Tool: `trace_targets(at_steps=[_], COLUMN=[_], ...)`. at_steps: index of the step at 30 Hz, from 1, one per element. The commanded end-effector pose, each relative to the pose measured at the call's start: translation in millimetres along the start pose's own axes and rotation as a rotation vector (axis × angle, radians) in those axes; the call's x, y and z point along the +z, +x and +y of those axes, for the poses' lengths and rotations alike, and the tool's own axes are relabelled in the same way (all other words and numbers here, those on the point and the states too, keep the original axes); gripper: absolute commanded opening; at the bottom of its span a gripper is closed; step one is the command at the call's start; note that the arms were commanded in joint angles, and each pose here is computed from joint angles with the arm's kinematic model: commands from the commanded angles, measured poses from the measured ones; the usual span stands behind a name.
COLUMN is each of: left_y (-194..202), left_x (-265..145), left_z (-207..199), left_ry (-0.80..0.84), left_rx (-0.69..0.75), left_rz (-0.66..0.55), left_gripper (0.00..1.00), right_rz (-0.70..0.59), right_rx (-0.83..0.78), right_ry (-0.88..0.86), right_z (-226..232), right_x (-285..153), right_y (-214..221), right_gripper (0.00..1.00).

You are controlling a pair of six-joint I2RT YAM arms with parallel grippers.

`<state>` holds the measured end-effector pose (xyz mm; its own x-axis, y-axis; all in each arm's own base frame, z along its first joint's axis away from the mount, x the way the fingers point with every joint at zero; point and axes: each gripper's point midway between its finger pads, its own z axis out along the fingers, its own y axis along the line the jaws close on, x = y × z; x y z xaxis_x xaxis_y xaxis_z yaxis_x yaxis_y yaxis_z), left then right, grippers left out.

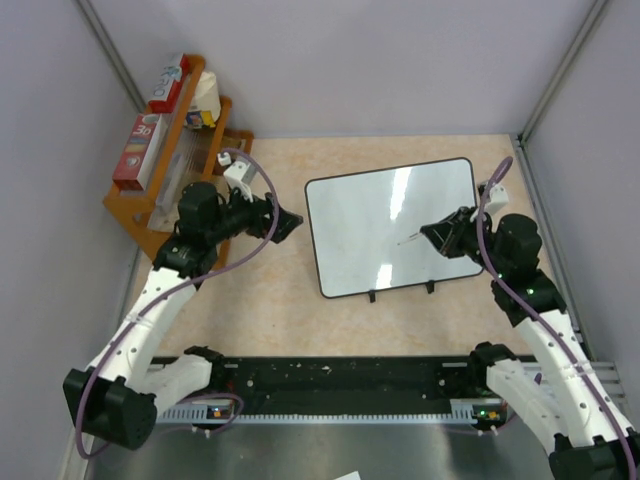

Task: Write a sentence on the whiteboard
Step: Hold the whiteboard at the center of the board.

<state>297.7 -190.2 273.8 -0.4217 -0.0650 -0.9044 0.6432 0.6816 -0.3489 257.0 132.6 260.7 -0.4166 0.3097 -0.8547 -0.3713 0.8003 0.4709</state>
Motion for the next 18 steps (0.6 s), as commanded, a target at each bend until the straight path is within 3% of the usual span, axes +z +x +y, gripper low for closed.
trace_targets(at_steps=[1, 6, 16, 18], left_y=[-22, -35, -11, -12], left_x=[-13, -26, -17, -20], left_z=[10, 10, -5, -12], left_ry=[-0.123, -0.163, -0.055, -0.024], left_rx=[-0.046, -0.064, -0.079, -0.084], left_rz=[-0.117, -0.207, -0.079, -0.111], left_gripper=[0.99, 0.99, 0.99, 0.99], right_rz=[-0.040, -0.017, 0.064, 0.059], right_rx=[-0.024, -0.018, 0.006, 0.006], right_ry=[-0.032, -0.032, -0.039, -0.049], right_z=[7, 5, -2, 0], right_x=[6, 20, 38, 36], right_y=[-19, -21, -4, -3], right_gripper=[0.00, 0.00, 0.00, 0.00])
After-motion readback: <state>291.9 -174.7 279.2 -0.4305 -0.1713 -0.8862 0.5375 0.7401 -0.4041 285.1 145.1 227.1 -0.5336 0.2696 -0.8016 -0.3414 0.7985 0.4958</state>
